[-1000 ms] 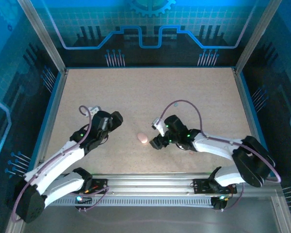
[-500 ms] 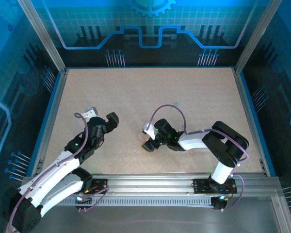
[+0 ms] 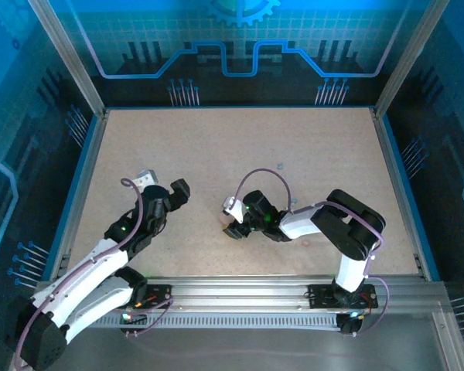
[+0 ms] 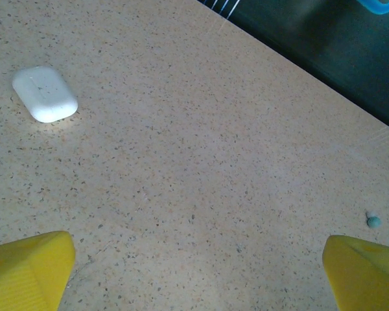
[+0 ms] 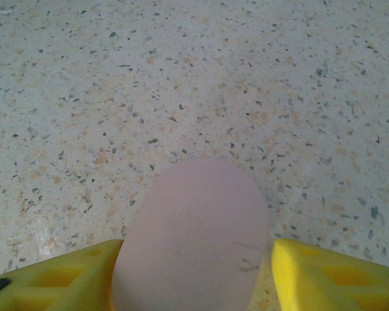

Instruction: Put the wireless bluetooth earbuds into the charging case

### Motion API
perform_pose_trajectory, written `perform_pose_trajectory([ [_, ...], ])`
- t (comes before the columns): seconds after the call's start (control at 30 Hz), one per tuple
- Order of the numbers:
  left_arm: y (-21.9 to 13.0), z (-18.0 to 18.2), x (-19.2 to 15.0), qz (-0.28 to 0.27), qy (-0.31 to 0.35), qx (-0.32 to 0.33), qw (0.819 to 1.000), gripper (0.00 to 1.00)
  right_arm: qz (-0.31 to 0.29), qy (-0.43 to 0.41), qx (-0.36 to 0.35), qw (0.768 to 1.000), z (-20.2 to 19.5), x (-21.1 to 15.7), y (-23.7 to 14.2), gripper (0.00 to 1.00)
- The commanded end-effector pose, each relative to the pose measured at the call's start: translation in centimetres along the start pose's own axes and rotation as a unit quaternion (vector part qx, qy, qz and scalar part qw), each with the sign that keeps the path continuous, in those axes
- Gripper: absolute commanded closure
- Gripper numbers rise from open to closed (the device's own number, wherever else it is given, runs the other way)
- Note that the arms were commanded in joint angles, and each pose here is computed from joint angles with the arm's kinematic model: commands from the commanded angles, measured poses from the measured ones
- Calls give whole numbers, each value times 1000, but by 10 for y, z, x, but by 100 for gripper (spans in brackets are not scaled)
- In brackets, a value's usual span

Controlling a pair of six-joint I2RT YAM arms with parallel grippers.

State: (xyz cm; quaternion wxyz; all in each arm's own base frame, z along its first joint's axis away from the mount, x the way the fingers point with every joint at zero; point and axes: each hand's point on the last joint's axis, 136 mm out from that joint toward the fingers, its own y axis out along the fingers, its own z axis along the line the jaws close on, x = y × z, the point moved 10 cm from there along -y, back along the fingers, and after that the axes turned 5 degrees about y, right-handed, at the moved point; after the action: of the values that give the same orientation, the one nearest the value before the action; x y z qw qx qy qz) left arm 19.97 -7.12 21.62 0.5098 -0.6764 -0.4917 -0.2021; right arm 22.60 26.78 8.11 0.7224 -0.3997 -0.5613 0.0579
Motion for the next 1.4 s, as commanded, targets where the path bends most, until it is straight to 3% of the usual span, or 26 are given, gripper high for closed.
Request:
perform_pose_trajectory([
  [0.0, 0, -5, 7, -7, 8, -11, 1000, 1, -13, -24, 5, 1000, 3, 5, 6, 48],
  [0.13, -3, -11, 12, -2, 17, -26, 1000, 1, -23, -32, 12, 999, 6, 16, -7, 61],
  [0.23, -10, -20, 23, 4, 29, -49, 998, 1, -43, -42, 23, 998, 8, 33, -30, 63],
  [0.4, -32, -52, 47, 20, 81, -169, 982, 1, -106, -43, 85, 990, -4, 74, -94, 63],
  [0.6, -66, -92, 80, 40, 115, -327, 937, 1, -173, -124, 105, 972, -22, 120, -171, 64],
  [0.8, -61, -139, 95, 146, 118, -437, 879, 1, -200, -180, 79, 960, -29, 152, -202, 63],
  [0.9, -50, -152, 94, 184, 98, -454, 866, 8, -223, -193, 71, 953, -31, 162, -207, 63],
  [1.03, -37, -157, 90, 201, 79, -454, 864, 18, -236, -197, 70, 949, -32, 170, -207, 63],
  [1.37, -26, -169, 83, 243, 65, -472, 845, 52, -243, -191, 42, 950, -36, 169, -206, 62],
])
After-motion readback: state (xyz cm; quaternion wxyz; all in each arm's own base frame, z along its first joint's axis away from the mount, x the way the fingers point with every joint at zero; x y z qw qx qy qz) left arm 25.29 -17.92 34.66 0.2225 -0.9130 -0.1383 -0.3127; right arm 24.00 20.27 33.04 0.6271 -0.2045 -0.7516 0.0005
